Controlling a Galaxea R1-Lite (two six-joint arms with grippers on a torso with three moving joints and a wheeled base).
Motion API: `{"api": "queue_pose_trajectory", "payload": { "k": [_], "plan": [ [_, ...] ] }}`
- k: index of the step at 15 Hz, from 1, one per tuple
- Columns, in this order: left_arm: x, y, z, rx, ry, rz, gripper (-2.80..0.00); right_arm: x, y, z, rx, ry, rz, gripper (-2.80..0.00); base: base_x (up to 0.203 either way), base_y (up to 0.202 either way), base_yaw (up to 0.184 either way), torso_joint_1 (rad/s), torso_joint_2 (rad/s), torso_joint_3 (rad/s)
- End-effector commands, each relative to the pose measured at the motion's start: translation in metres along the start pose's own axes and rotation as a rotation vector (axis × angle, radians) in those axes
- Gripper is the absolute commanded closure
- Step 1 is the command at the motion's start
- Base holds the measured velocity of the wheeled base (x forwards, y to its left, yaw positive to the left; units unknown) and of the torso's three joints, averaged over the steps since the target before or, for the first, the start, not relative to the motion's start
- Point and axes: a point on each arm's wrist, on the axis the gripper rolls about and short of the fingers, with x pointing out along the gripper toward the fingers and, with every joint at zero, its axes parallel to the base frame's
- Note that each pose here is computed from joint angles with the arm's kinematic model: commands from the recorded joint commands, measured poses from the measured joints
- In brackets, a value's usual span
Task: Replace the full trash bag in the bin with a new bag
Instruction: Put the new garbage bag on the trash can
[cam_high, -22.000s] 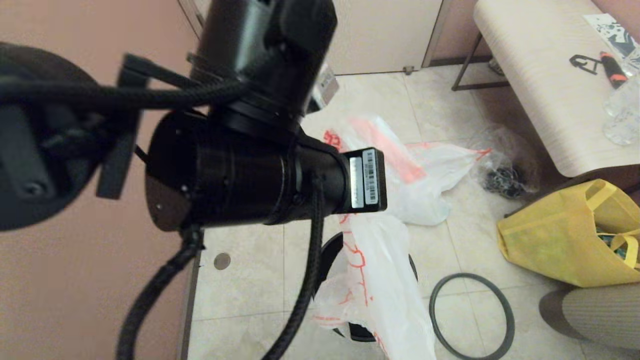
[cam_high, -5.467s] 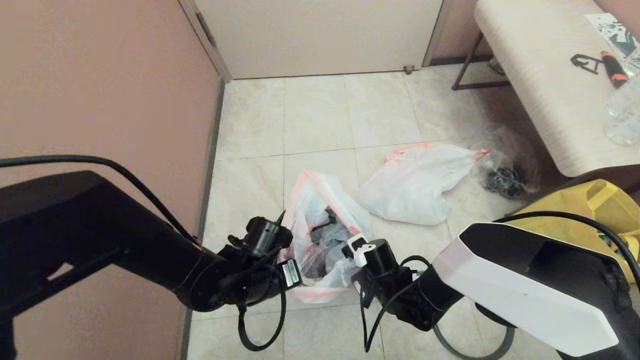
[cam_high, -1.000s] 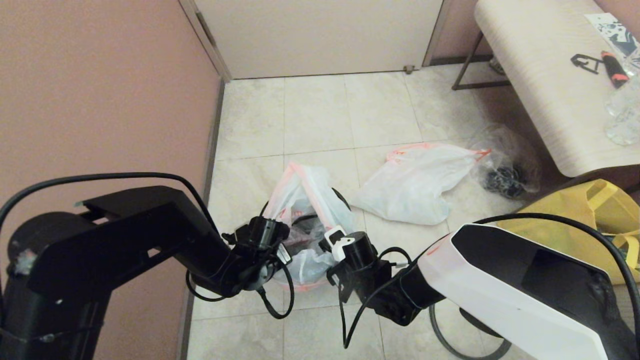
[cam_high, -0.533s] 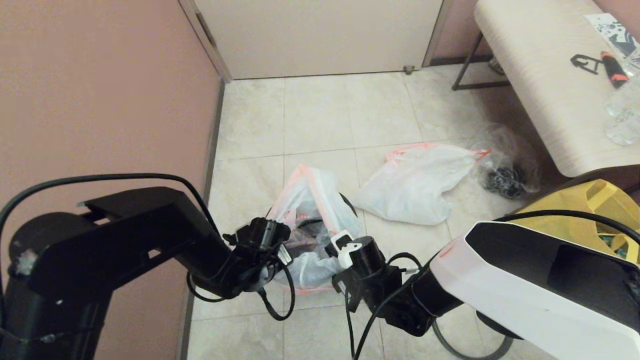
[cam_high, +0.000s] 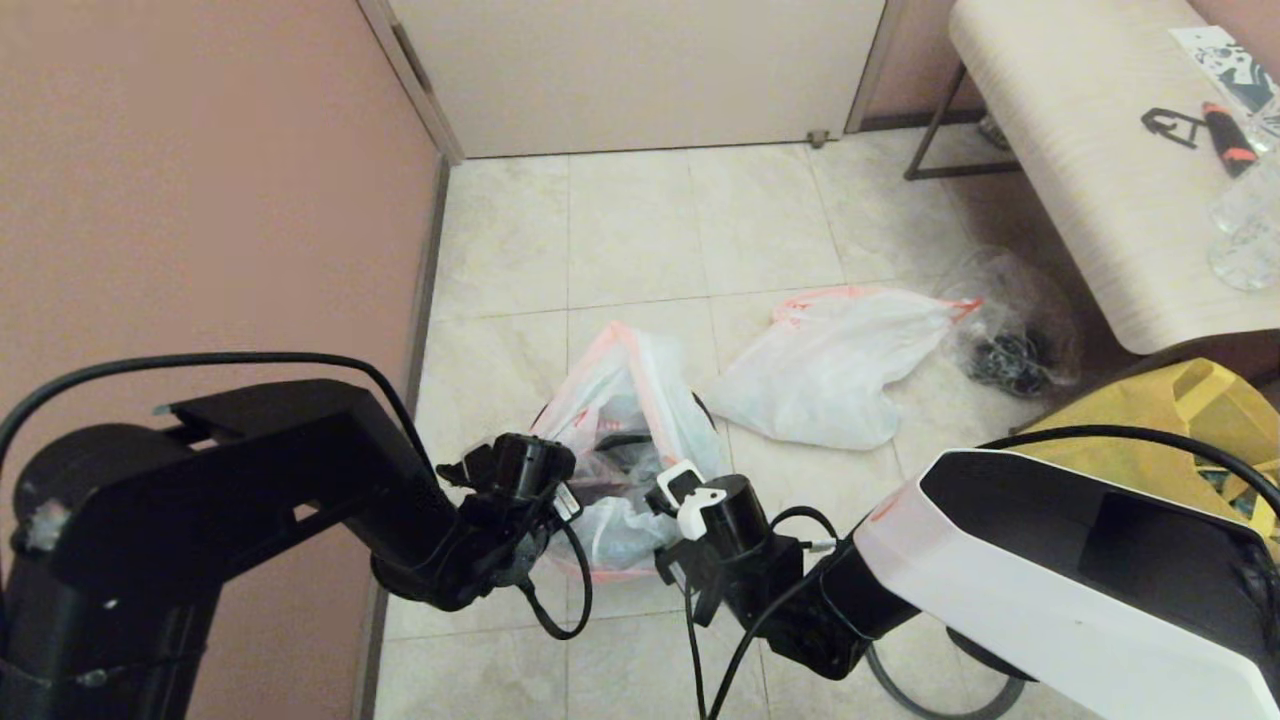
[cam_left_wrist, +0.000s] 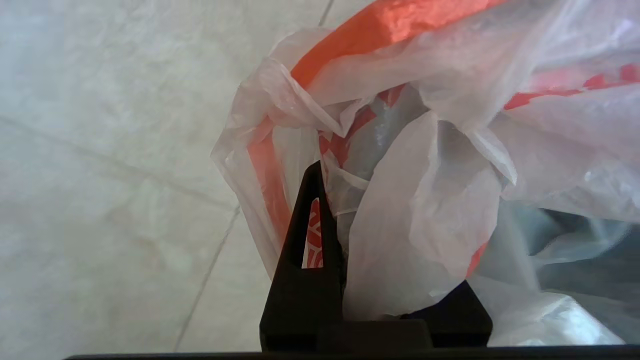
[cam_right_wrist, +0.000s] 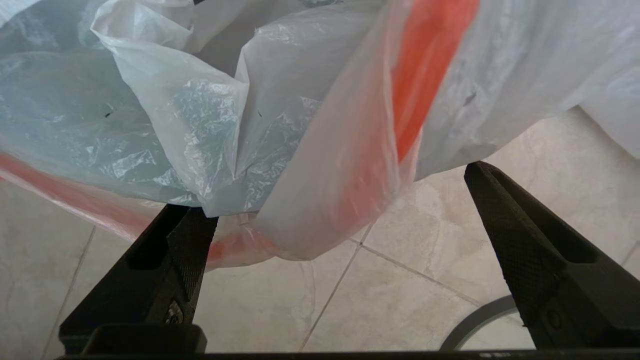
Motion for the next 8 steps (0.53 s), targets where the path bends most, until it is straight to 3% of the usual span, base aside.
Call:
{"api": "queue_pose_trajectory", "payload": {
  "k": [1,5,6,8],
  "plan": [
    [-0.001,0.001,0.000,-0.023,-0.030,-0.027,0.00,0.002,-0.001,0.001,0.004,-0.006,-0.015,-2.80,0.000,0.000,0.000,0.000,0.00,0.000],
    [0.004,0.003,-0.004,-0.040,-0.102,-0.077,0.00,0.019,-0.009,-0.004,0.015,-0.003,-0.042,-2.80,0.000,0.000,0.000,0.000,0.00,0.000],
    [0.007,0.004,-0.007,-0.030,-0.117,-0.067,0.00,0.019,-0.008,-0.004,0.018,-0.004,-0.042,0.00,0.000,0.000,0.000,0.000,0.00,0.000],
    [0.008,0.004,-0.007,-0.020,-0.128,-0.066,0.00,0.015,-0.008,0.000,0.021,-0.021,-0.040,0.00,0.000,0.000,0.000,0.000,0.00,0.000]
  ]
}}
